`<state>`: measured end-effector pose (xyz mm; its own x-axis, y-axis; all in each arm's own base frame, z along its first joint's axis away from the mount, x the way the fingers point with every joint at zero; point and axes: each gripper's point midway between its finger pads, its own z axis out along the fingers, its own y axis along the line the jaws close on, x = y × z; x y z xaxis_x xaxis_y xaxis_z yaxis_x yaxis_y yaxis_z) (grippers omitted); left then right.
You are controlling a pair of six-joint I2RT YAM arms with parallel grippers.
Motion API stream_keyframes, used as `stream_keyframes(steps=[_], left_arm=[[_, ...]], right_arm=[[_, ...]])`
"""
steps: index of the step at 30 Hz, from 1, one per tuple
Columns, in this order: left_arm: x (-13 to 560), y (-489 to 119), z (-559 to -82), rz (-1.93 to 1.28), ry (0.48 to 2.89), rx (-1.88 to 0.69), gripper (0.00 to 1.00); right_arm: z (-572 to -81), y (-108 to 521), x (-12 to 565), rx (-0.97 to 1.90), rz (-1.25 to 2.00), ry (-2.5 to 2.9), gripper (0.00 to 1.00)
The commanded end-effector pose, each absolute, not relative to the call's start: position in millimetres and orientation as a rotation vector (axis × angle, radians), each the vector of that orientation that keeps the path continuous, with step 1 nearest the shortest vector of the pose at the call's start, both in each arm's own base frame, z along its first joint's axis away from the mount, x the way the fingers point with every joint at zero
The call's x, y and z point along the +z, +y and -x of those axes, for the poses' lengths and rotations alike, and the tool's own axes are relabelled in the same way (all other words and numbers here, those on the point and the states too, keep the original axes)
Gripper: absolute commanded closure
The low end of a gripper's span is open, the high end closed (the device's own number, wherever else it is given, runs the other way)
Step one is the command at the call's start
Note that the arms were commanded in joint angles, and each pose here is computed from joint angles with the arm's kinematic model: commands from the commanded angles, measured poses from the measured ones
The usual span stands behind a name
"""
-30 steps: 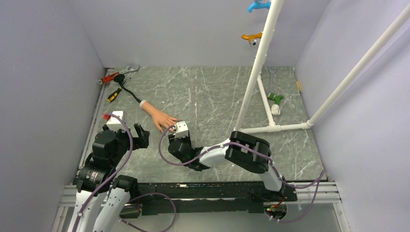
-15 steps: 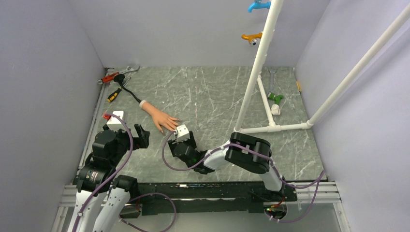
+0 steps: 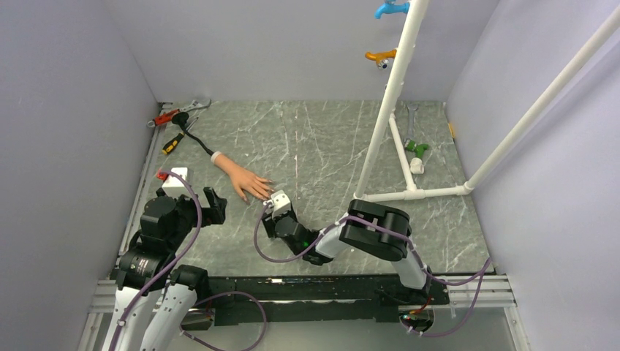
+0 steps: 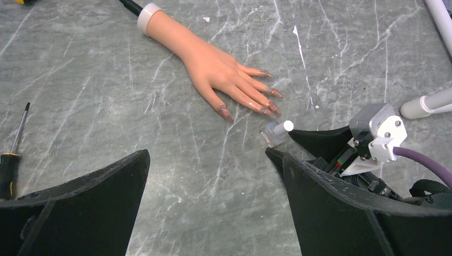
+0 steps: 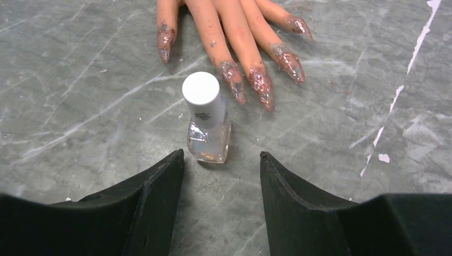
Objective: Paint the nails
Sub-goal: Pick up the nail polish bottle from the center of the board.
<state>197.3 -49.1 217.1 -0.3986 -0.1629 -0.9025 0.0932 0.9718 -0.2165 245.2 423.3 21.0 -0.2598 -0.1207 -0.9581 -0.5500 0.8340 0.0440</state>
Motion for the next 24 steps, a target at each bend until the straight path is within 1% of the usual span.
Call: stream_keyframes(steps=[1,9,16,24], left_arm=[[222,-52,-202,0.032,1.937,-0.289,0.01],[221,-53,-203,0.032,1.944,-0.287,0.01],[221,-53,-203,0.033,1.944,-0.288,0.01],[220,-53,-203,0.031,1.947,-0.288,0.01]], right_arm=[[-244,437,30,0.540,0.530,1.762,0.44],[-246,438,30,0.579,0.516,1.746,0.46],[-254,437,32,0.592,0.486,1.731,0.51],[-256,441,29,0.600,0.486,1.726,0.51]])
